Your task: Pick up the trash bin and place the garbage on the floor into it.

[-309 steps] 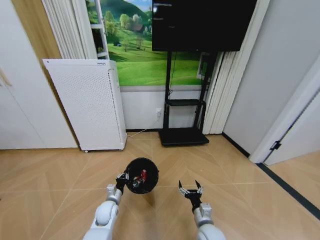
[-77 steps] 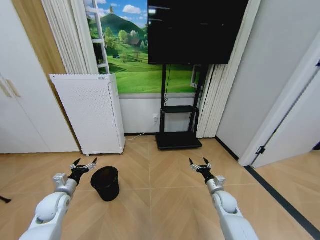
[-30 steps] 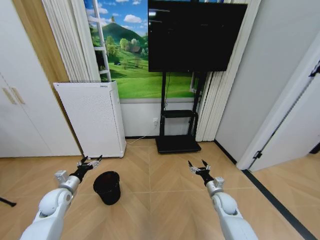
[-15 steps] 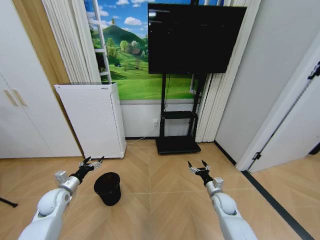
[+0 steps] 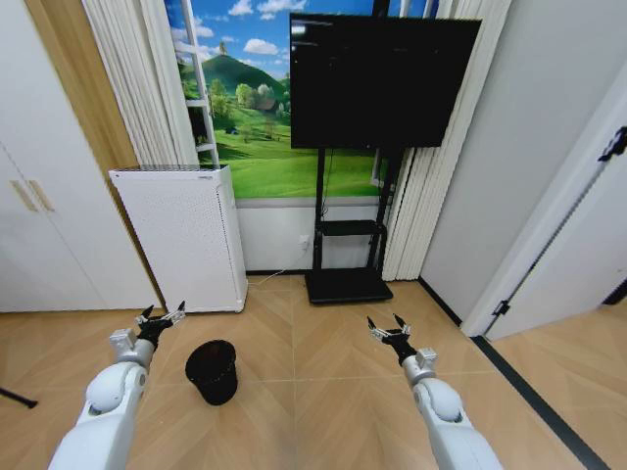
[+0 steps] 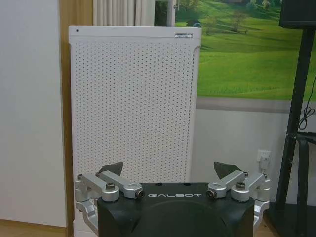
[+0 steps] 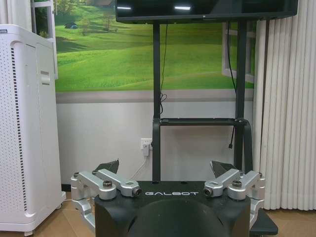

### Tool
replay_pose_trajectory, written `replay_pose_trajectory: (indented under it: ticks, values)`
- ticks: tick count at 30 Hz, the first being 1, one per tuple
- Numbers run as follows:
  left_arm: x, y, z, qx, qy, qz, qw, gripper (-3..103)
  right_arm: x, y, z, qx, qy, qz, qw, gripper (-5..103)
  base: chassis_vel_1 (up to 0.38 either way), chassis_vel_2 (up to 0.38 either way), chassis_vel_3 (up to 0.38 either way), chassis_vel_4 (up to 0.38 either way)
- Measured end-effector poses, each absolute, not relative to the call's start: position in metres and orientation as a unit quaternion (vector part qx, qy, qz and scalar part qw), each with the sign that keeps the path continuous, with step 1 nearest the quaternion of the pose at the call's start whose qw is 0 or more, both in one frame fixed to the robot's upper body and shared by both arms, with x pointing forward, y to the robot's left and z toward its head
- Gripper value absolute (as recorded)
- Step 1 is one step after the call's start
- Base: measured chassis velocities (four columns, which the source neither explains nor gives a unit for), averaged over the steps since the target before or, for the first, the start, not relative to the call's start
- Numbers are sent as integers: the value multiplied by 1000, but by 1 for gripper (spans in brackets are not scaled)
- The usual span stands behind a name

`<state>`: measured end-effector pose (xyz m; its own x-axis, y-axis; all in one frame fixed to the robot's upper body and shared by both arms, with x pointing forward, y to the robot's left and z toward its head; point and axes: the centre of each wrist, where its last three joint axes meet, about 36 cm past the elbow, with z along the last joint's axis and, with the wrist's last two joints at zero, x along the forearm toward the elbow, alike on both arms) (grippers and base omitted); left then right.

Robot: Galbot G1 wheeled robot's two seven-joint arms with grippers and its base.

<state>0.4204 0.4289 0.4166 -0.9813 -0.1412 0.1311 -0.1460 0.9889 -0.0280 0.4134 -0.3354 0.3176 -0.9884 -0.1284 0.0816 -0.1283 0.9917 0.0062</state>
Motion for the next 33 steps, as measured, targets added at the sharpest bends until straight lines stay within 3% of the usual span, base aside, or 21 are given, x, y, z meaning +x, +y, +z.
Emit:
replay_pose_trajectory:
  ticks: [33]
  values:
    - [403, 419, 420, 66, -996, 9, 51, 100, 375, -329, 310, 55, -996, -1, 65, 100, 26, -25, -24, 24]
